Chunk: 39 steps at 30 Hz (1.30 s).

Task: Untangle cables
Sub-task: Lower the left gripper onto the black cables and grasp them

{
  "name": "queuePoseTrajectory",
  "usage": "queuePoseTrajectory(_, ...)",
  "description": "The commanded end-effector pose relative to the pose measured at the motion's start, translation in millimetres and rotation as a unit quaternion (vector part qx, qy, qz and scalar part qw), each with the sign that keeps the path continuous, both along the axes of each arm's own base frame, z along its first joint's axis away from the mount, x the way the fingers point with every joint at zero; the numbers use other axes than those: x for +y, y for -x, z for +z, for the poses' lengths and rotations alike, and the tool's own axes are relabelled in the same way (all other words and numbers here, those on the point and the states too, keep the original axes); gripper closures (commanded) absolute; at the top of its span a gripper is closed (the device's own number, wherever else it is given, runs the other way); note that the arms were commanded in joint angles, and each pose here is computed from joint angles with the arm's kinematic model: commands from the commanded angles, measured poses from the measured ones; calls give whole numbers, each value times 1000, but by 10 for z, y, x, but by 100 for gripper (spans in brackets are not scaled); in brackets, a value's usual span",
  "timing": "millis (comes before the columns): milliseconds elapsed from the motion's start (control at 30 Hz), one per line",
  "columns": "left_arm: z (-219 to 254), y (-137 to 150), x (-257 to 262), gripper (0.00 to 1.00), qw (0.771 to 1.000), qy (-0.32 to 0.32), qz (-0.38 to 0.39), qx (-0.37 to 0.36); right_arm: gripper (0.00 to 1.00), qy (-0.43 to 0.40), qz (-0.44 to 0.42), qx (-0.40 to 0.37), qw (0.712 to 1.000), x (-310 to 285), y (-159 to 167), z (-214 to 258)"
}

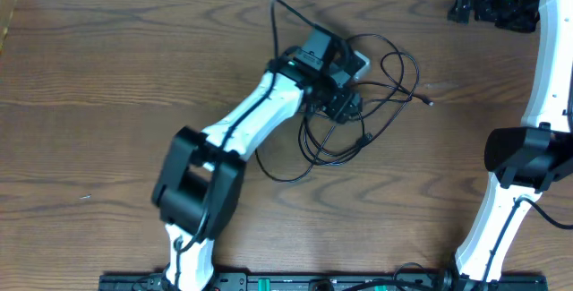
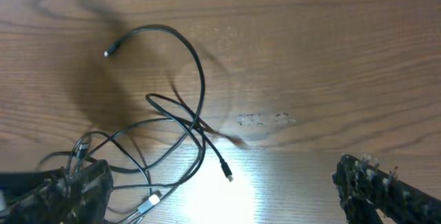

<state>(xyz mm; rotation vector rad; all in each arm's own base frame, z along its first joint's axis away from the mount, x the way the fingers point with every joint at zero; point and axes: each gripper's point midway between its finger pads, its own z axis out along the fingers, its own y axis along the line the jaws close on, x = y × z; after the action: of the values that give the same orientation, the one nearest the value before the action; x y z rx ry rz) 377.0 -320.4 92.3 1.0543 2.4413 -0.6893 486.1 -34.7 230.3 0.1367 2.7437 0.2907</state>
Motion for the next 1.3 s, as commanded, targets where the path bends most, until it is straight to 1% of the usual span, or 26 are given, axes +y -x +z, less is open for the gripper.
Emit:
queuePoseTrajectory(0,-260,15,-145,28,1000,-3,-19,9,1,5,3,6,1000,-22,11,-38)
queuePoseTrajectory(167,-430,18,-235,28,1000,-1,-9,23,1,5,5,6,1000,-9,9,-38)
queuePoseTrajectory(633,-435,30,-242,29,999,1,6,36,1,5,5,6,1000,-9,9,-38)
queuePoseTrajectory(700,-435,36,-250,30,999,1,6,36,1,5,5,6,1000,-9,8,-38)
queuePoseTrajectory(733,-435,39,-253,33,999,1,6,36,1,5,5,6,1000,-9,9,-38)
queuePoseTrajectory(833,-435,44,-259,36,999,1,5,36,1,5,5,6,1000,-9,9,-38)
queuePoseTrajectory(933,-435,44,-259,49,999,1,5,36,1,5,5,6,1000,-9,8,-38)
queuePoseTrajectory(1033,-435,44,-259,64,999,1,5,36,1,5,5,6,1000,-9,9,-38)
queuePoseTrajectory(1100,-437,45,-258,68,999,1,5,36,1,5,5,6,1000,-9,9,-38)
queuePoseTrajectory(1133,-436,46,-258,72,999,1,5,36,1,5,5,6,1000,-9,10,-38)
queuePoseTrajectory(1167,-436,46,-258,76,999,1,5,37,1,5,5,6,1000,-9,10,-38)
queuePoseTrajectory(1200,-438,48,-256,87,999,0,5,37,1,5,5,6,1000,-9,9,-38)
queuePoseTrajectory(1233,-439,49,-254,92,999,0,5,37,1,5,5,6,1000,-9,9,-38)
queuePoseTrajectory(1267,-440,50,-254,92,999,0,5,38,1,5,5,6,1000,-9,10,-38)
